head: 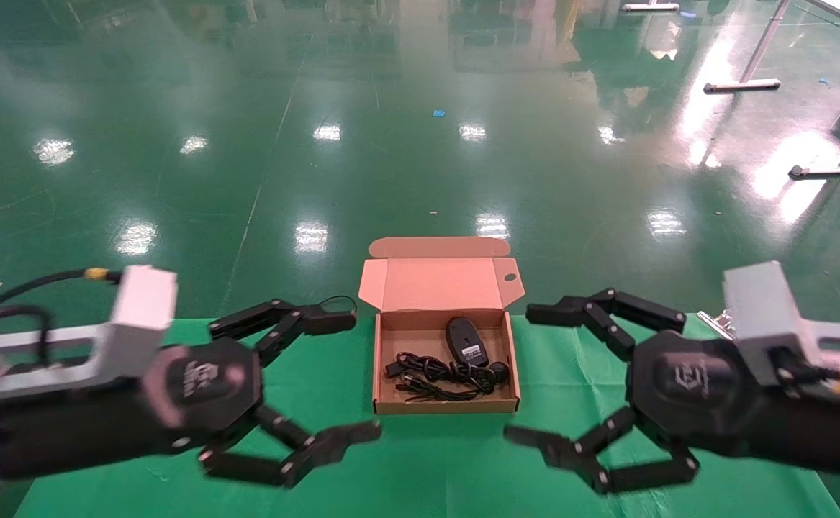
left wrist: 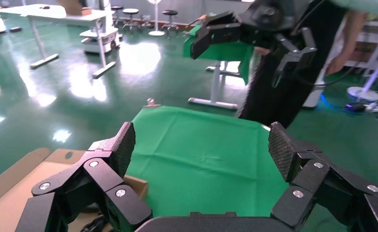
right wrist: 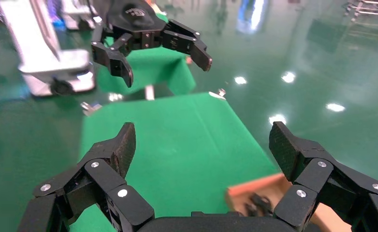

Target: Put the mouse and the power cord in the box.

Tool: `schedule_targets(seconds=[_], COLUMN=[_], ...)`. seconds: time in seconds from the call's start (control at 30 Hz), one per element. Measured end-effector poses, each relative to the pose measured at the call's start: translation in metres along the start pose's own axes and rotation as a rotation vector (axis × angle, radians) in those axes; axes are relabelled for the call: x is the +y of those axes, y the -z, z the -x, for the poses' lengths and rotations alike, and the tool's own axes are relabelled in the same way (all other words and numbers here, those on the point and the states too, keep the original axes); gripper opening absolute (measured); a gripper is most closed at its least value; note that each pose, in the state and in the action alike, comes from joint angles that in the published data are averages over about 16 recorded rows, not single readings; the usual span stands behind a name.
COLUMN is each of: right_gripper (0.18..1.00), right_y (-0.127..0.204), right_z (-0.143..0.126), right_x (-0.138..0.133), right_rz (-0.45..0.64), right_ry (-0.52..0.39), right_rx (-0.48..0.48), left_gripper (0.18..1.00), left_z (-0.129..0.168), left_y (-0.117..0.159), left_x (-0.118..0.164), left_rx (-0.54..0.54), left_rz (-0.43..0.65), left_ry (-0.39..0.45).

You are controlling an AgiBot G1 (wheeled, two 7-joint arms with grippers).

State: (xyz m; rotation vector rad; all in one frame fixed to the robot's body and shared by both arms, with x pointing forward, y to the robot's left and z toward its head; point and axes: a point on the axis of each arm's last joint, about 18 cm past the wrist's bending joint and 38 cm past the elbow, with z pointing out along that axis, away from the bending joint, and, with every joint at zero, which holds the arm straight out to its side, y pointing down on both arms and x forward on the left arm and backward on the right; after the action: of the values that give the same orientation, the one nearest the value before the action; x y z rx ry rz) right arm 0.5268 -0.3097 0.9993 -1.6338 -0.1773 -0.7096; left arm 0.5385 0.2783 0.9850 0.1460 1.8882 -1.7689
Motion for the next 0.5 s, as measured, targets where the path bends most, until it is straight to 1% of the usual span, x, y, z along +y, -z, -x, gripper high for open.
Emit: schedule_targets(seconds=[0.27,0.5], right_gripper=[1.001,1.001], right_y=[0.007,0.011], right_z=[0.032,0.049], right_x=[-0.014,-0.022], right_rz=[-0.060,-0.085], right_ry=[-0.046,-0.065], right_rx=[-0.076,-0.120], left_gripper=[1.001,1.001], left_z=[-0.031,-0.047], left_y=[0.029,0.042], left_x=[-0.022,-0.033], left_rx=[0.071,0.110], left_rz=[-0.023,-0.027], left_ry=[-0.021,-0.036])
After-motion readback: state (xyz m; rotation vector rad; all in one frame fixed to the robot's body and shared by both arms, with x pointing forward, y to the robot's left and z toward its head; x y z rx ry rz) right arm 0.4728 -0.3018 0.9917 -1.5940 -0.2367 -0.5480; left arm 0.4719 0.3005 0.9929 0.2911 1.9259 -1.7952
